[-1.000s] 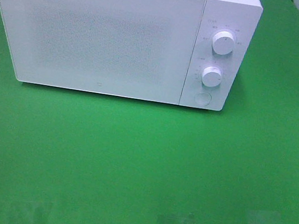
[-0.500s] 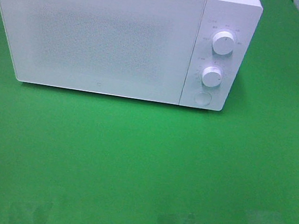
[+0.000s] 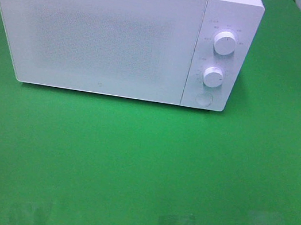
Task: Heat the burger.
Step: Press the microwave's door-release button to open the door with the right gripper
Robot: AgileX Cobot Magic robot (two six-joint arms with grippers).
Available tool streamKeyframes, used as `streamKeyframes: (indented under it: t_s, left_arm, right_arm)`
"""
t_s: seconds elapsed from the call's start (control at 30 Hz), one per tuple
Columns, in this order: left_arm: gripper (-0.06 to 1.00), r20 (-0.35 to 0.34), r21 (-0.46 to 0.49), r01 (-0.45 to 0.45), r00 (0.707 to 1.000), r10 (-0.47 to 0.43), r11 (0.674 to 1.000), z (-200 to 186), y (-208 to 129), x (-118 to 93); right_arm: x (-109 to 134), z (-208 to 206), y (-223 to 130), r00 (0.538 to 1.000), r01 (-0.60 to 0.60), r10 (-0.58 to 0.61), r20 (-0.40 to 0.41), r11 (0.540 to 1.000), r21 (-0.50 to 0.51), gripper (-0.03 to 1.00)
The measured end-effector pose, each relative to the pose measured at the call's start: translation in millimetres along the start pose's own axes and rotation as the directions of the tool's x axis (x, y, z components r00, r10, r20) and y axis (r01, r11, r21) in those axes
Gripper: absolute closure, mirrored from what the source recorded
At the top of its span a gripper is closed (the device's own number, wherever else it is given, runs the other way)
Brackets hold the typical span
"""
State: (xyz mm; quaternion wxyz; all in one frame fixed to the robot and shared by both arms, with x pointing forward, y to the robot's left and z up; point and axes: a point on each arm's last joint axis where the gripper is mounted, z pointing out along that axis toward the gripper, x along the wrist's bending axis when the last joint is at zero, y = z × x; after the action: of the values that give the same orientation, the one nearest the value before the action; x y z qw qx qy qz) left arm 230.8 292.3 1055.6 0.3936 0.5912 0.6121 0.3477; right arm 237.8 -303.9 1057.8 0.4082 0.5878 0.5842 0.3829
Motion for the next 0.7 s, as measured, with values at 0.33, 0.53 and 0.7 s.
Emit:
streamKeyframes:
  t_s: [0.33,0.53,0.7]
  left_arm:
    - [-0.04,0.000,0.000,0.000,1.000,0.000,1.000,0.0,0.0,0.0]
    - [-0.04,0.000,0.000,0.000,1.000,0.000,1.000,0.0,0.0,0.0]
    - [-0.04,0.000,0.000,0.000,1.000,0.000,1.000,0.0,0.0,0.0]
  right_arm:
    - [0.0,0.0,0.0,1.000,0.000,0.000,0.000,1.000,0.000,0.21]
    - [0.0,0.0,-0.1,1.000,0.000,0.000,0.000,1.000,0.001,0.21]
    - [0.0,0.0,-0.1,1.000,0.000,0.000,0.000,1.000,0.001,0.21]
